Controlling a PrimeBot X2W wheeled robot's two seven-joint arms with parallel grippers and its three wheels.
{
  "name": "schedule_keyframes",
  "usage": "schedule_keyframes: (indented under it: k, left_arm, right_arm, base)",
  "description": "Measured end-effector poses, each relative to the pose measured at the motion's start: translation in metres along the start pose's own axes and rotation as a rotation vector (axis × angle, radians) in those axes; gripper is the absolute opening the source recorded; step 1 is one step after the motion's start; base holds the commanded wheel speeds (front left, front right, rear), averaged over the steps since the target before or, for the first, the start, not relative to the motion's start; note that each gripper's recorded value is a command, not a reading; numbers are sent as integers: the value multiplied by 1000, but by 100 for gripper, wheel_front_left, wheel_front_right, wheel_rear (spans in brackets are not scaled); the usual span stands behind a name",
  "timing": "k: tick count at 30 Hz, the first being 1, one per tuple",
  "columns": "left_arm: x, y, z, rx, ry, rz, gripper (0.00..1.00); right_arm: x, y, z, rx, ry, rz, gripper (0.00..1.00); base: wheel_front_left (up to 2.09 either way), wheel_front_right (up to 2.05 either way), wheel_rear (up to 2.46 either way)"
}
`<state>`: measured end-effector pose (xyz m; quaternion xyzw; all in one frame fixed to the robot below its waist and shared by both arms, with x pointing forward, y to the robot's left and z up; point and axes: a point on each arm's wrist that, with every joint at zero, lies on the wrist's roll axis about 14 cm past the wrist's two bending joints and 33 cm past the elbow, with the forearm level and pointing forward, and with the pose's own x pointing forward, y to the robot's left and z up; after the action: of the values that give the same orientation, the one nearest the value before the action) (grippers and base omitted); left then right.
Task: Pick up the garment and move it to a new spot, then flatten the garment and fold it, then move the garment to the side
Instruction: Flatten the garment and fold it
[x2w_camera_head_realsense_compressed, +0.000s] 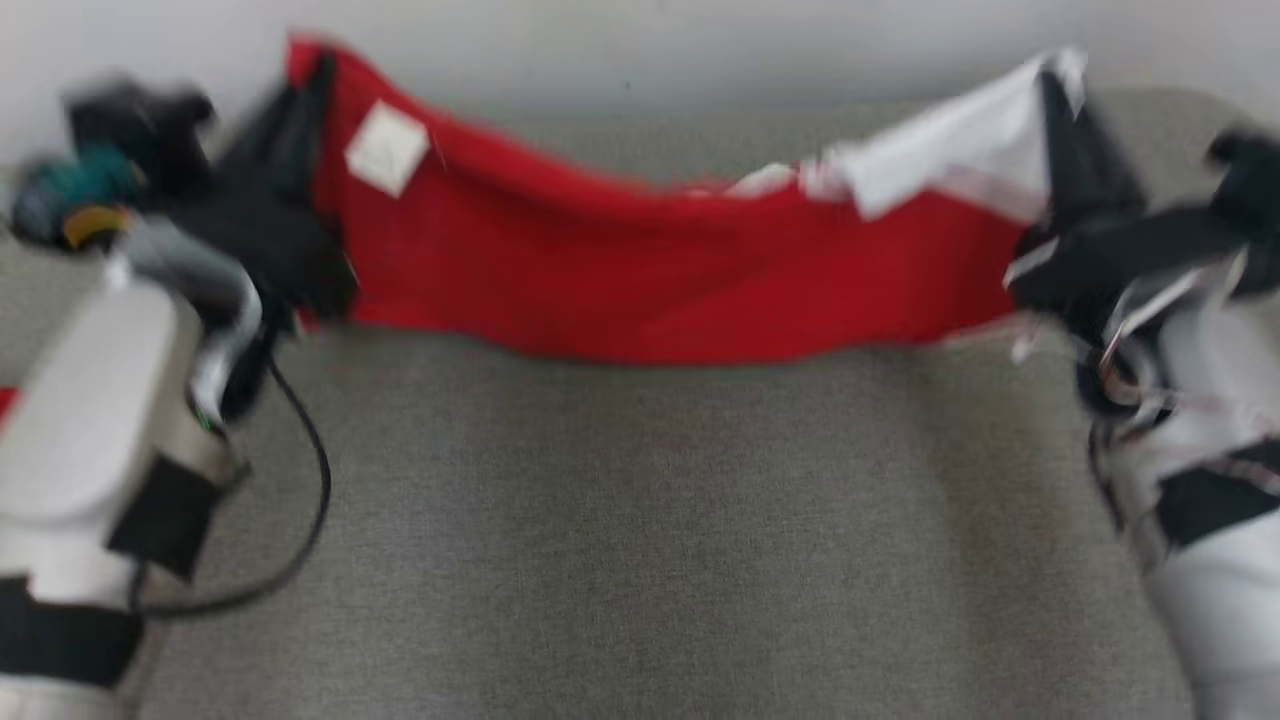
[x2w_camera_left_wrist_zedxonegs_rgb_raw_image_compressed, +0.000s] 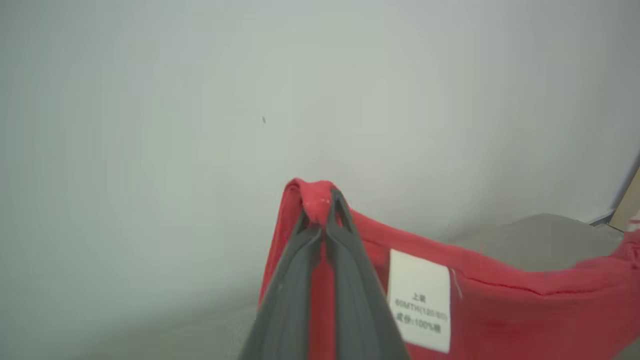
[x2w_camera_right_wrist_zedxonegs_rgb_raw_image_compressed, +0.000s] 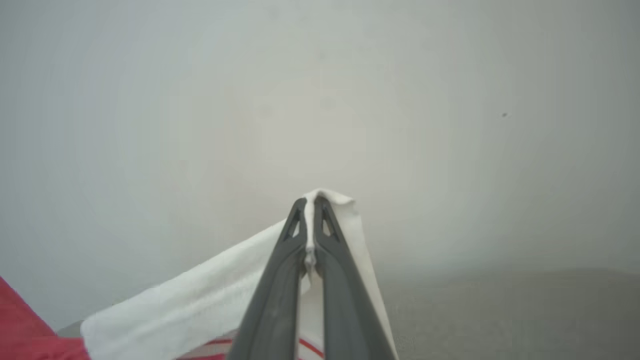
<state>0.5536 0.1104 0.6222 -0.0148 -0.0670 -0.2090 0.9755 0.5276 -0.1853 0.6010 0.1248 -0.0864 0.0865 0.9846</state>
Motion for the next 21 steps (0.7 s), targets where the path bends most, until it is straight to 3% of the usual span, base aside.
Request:
schedule_keyframes:
  k: [5, 12, 21]
  left_arm:
    - [58, 17, 58, -34, -114, -6, 0]
    - [124, 43, 103, -30, -214, 18, 0]
    - [176, 63, 128, -28, -288, 52, 0]
  right_arm:
    - [65, -19, 59, -9, -95, -15, 0]
    - [143, -13, 130, -94, -236, 22, 0]
    - [197, 2, 165, -259, -308, 40, 0]
  base:
    - [0, 0, 0]
    - [0, 0, 0]
    - [0, 0, 0]
